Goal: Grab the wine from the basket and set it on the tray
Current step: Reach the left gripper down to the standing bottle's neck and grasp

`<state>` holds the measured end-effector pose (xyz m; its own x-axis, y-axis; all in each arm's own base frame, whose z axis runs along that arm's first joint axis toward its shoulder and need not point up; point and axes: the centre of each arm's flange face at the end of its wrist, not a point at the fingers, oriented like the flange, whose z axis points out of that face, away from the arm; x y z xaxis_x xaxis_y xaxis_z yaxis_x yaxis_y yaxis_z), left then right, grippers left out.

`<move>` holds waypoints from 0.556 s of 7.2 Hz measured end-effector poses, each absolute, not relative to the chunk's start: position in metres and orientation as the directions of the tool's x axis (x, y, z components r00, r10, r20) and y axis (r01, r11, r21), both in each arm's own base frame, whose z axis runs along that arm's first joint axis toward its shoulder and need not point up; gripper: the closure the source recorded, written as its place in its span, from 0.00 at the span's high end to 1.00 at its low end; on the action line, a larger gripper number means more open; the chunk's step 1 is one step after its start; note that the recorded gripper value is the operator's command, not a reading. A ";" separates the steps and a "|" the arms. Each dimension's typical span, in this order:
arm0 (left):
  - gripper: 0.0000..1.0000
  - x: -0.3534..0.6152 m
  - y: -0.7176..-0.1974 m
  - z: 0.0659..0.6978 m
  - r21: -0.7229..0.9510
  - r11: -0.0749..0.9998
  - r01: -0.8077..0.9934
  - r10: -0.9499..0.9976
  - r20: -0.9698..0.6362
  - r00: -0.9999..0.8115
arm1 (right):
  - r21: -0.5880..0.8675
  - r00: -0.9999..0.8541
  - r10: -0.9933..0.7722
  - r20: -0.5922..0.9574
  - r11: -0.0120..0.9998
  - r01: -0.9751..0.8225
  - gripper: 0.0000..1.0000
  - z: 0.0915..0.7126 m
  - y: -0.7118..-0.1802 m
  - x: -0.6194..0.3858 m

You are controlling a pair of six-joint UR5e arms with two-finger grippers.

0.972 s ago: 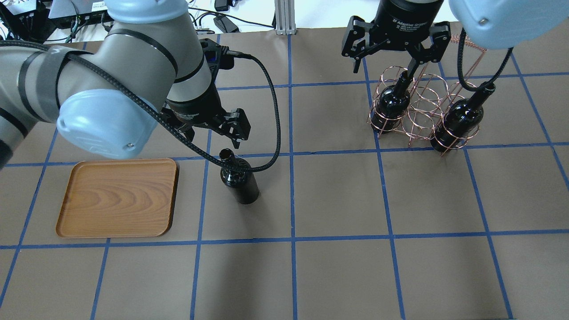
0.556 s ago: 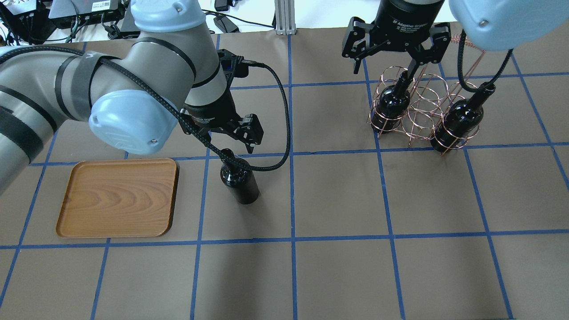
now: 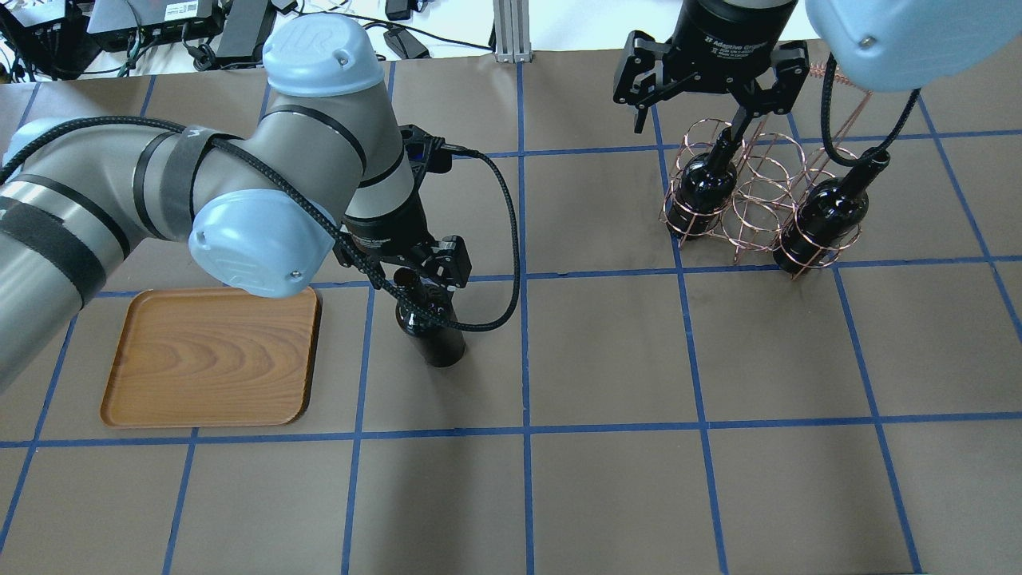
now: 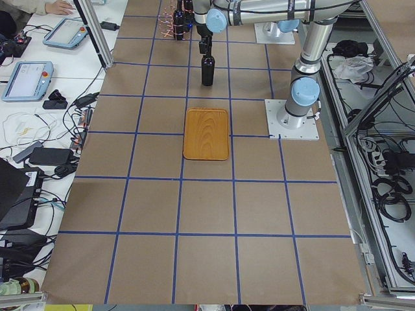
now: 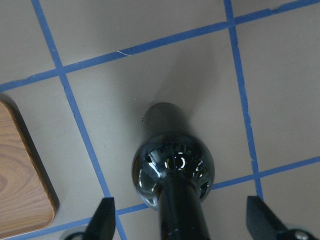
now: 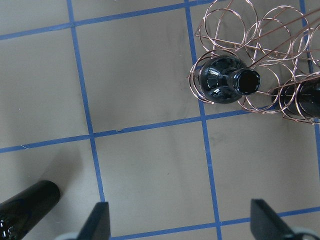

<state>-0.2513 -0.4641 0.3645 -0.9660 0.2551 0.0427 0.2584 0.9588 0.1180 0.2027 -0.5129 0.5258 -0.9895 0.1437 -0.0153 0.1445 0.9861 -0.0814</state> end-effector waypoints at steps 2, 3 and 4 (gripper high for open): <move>0.45 -0.250 -0.464 0.365 0.120 0.958 0.259 0.256 0.039 -0.966 | -0.081 -0.990 0.143 -0.016 0.986 0.144 1.00 0.526 -0.513 0.203; 0.44 -0.250 -0.463 0.366 0.123 0.958 0.258 0.255 0.039 -0.966 | -0.081 -0.990 0.143 -0.017 0.986 0.144 1.00 0.526 -0.513 0.203; 0.33 -0.249 -0.463 0.366 0.125 0.959 0.256 0.253 0.038 -0.967 | -0.081 -0.990 0.144 -0.017 0.986 0.144 1.00 0.526 -0.513 0.203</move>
<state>-0.2492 -0.4633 0.3659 -0.9667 0.2531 0.0381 0.2559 0.9586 0.1250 0.2031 -0.5127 0.5259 -0.9895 0.1435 -0.0168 0.1444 0.9862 -0.0811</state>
